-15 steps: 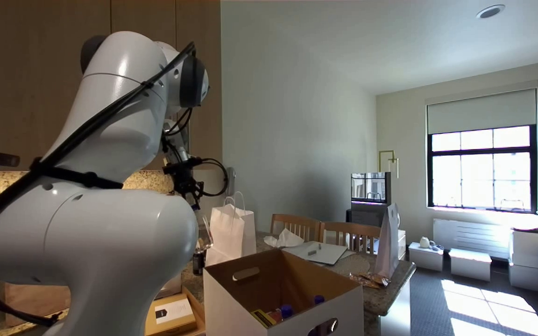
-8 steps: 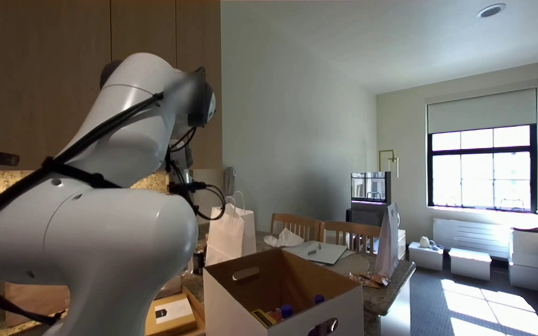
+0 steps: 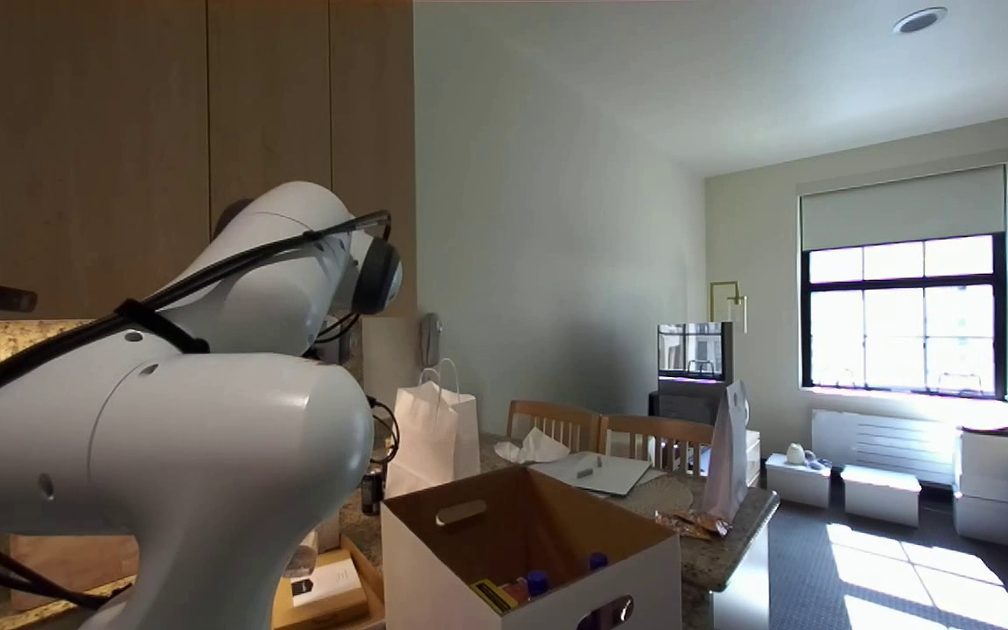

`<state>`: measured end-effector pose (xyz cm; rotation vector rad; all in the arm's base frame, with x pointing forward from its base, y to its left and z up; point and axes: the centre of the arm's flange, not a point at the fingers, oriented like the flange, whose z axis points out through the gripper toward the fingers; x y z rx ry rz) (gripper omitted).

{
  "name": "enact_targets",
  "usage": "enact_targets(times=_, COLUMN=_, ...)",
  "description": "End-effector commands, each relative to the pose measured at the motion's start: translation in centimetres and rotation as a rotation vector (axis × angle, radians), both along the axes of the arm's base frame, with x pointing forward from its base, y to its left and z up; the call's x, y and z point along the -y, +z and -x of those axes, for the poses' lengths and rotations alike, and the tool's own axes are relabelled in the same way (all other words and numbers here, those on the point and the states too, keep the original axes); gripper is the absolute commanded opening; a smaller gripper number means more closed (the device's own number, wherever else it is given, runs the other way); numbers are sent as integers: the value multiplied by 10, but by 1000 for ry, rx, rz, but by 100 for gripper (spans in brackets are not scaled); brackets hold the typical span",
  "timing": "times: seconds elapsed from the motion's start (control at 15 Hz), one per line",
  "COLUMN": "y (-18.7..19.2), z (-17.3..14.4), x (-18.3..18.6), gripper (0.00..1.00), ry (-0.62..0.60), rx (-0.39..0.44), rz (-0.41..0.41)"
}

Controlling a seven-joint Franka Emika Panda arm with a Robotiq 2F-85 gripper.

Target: Move one bottle from the big box to the counter

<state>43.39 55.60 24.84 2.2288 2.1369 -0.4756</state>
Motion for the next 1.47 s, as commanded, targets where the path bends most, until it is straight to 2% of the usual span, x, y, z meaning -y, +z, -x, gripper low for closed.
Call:
enact_targets(times=0.0, y=3, z=-29, x=-34, gripper=15, ry=37, rx=-21, rz=38)
enact_targets(times=0.27, y=20, z=-39, x=-55, gripper=15, ry=34, rx=49, rz=44)
enact_targets(times=0.47, y=21, z=-35, x=-64, gripper=15, ry=37, rx=36, rz=31)
enact_targets(times=0.8, y=3, z=-45, x=-76, gripper=14, ry=-74, rx=155, rz=25)
enact_targets(times=0.93, y=-6, z=-54, x=-77, gripper=14, ry=-112, rx=171, rz=30)
enact_targets(times=1.4, y=-29, z=-66, x=-74, gripper=14, ry=-161, rx=144, rz=5)
